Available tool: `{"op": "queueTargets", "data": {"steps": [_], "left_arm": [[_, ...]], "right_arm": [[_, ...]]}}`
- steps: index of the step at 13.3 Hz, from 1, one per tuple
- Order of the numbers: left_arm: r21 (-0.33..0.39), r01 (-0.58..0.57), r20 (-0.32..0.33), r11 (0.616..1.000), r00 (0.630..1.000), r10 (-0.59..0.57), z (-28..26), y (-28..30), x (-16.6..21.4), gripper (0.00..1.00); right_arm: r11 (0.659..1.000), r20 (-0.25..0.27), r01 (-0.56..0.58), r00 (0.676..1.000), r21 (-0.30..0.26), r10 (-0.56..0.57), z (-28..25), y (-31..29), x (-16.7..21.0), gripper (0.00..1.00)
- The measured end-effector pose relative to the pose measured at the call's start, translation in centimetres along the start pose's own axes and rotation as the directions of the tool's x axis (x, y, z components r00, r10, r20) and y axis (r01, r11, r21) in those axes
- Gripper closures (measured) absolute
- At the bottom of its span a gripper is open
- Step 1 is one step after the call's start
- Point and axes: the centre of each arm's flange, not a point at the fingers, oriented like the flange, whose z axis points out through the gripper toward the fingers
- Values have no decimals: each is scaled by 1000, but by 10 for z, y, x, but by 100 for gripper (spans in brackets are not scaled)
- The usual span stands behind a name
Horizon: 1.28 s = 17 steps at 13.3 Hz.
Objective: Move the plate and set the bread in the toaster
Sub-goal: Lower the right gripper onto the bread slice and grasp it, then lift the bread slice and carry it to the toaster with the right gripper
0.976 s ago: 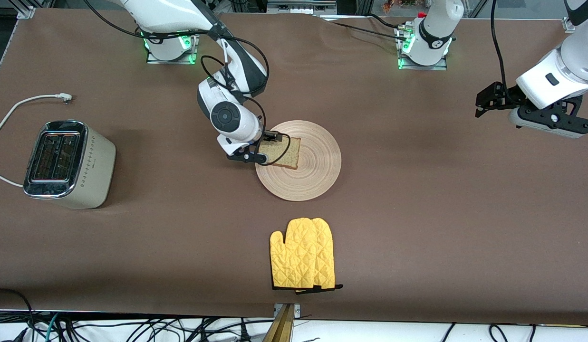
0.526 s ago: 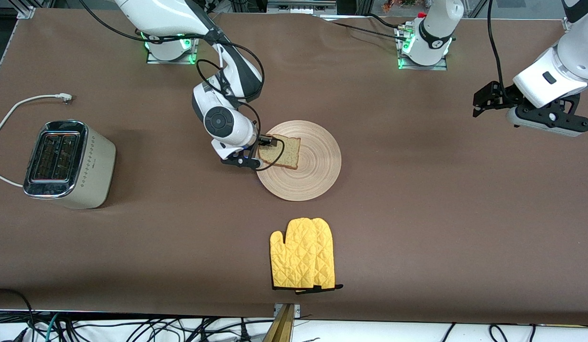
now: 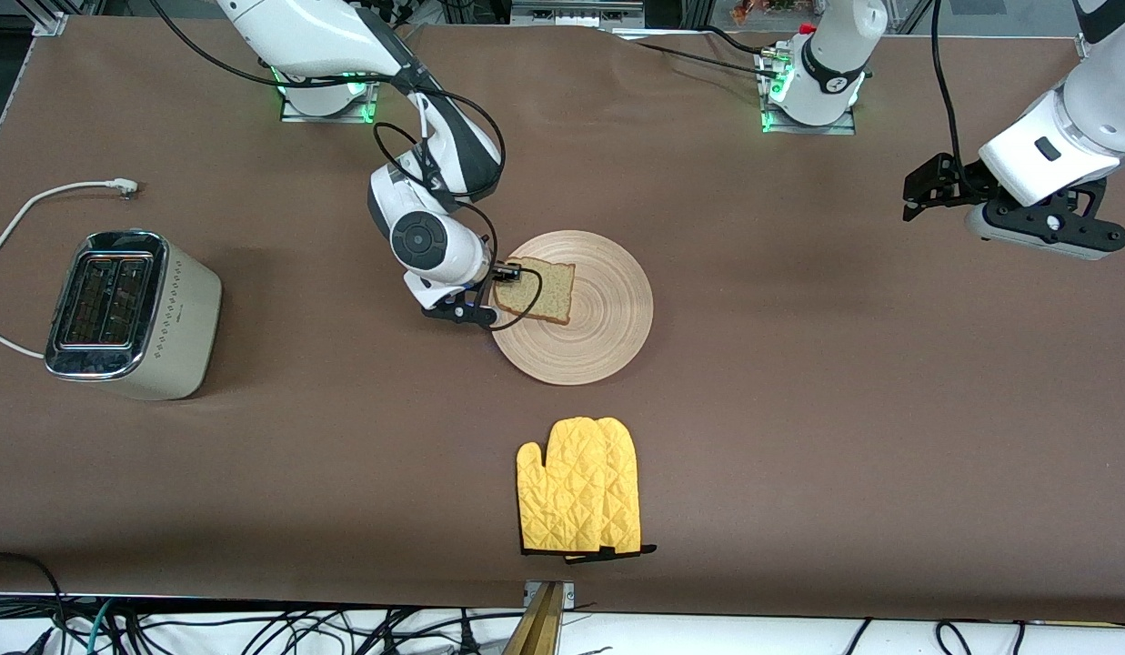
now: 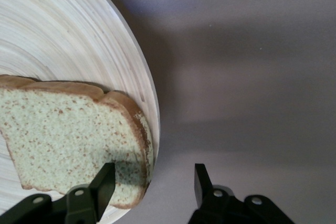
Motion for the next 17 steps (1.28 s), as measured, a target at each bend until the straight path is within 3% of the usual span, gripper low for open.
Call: {"op": "queueTargets", "data": {"steps": [2, 4, 5, 6, 7, 9, 17], "left_arm": [[0, 0, 4, 1000, 1000, 0, 0, 0, 0, 0], [-1, 0, 13, 1000, 1000, 0, 1, 1, -1, 0], [-1, 0, 14, 1000, 1000, 0, 1, 1, -1, 0], [-1, 0, 14, 1000, 1000, 0, 1, 1, -1, 0], [-1, 0, 14, 1000, 1000, 0, 1, 1, -1, 0], [-1, 0, 14, 1000, 1000, 0, 1, 1, -1, 0], [-1, 0, 15, 1000, 1000, 0, 1, 1, -2, 0]], "right_arm": [[1000, 0, 0, 1000, 0, 0, 1, 0, 0, 39], [1000, -2, 1, 1000, 2, -1, 0, -1, 1, 61], [1000, -2, 1, 1000, 2, -1, 0, -1, 1, 61], [1000, -2, 1, 1000, 3, -1, 0, -1, 0, 67], [1000, -1, 1, 1000, 2, -1, 0, -1, 0, 81], [1000, 0, 1, 1000, 1, -1, 1, -1, 1, 96], [1000, 10, 13, 1000, -13, -13, -15, -6, 3, 97]]}}
